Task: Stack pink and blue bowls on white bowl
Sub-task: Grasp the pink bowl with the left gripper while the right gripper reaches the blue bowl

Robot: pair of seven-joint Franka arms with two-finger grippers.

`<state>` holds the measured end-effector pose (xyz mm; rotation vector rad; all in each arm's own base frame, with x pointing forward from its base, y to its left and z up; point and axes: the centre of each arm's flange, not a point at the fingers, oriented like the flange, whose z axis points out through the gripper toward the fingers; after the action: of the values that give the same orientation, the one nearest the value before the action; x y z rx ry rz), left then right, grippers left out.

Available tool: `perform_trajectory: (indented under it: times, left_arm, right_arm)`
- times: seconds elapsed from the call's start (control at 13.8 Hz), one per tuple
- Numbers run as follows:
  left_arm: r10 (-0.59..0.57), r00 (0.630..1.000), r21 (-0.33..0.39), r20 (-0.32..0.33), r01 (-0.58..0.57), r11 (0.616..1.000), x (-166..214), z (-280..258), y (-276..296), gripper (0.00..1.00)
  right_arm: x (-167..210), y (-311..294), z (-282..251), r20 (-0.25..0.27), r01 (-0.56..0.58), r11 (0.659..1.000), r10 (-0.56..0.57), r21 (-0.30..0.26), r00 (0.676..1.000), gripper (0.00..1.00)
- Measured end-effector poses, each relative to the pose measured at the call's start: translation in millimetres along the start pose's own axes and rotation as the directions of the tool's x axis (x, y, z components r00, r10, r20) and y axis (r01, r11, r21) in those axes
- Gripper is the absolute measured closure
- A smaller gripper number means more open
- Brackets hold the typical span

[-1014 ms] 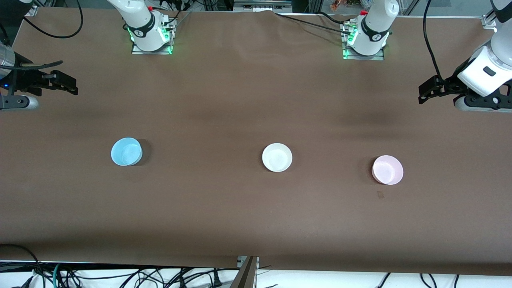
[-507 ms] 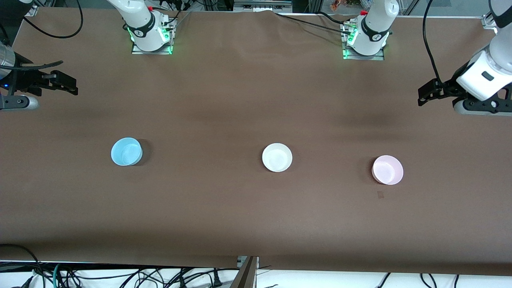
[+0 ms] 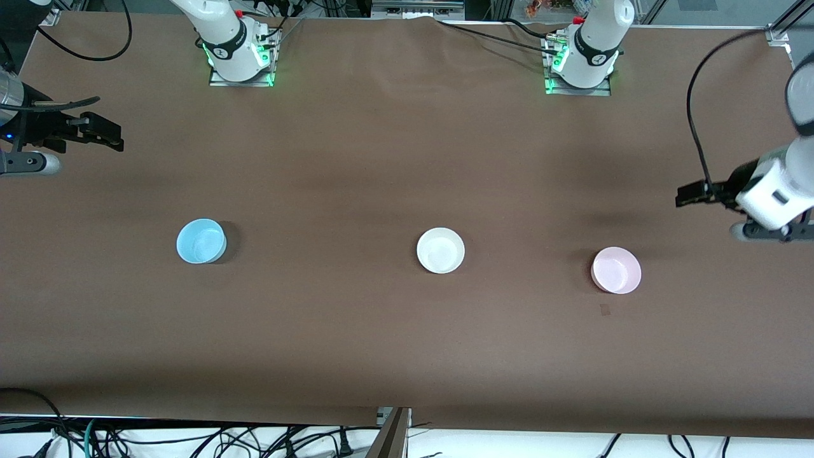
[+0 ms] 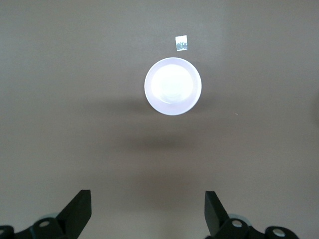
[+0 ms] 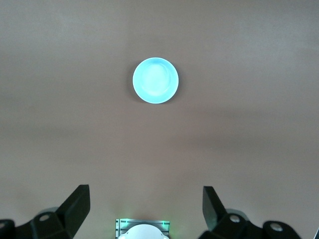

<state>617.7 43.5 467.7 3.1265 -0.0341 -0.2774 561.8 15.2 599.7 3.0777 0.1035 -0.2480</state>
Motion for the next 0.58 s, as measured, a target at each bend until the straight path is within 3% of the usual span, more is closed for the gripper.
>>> perform_trajectory:
  times: [0.36, 0.58]
  left_arm:
    - [0.137, 0.989, 0.046, -0.059, -0.134, 0.990, 67.5, 97.8, -21.3, 0.00]
    - [0.218, 0.975, 0.037, -0.033, -0.217, 0.976, 84.8, 151.4, -27.5, 0.00]
  right_arm:
    - [2.4, -0.5, 3.5, 0.007, 0.001, 1.000, -0.001, 0.001, 1.000, 0.00]
    - [11.7, -1.0, 16.0, 0.026, 0.004, 1.000, -0.004, 0.003, 1.000, 0.00]
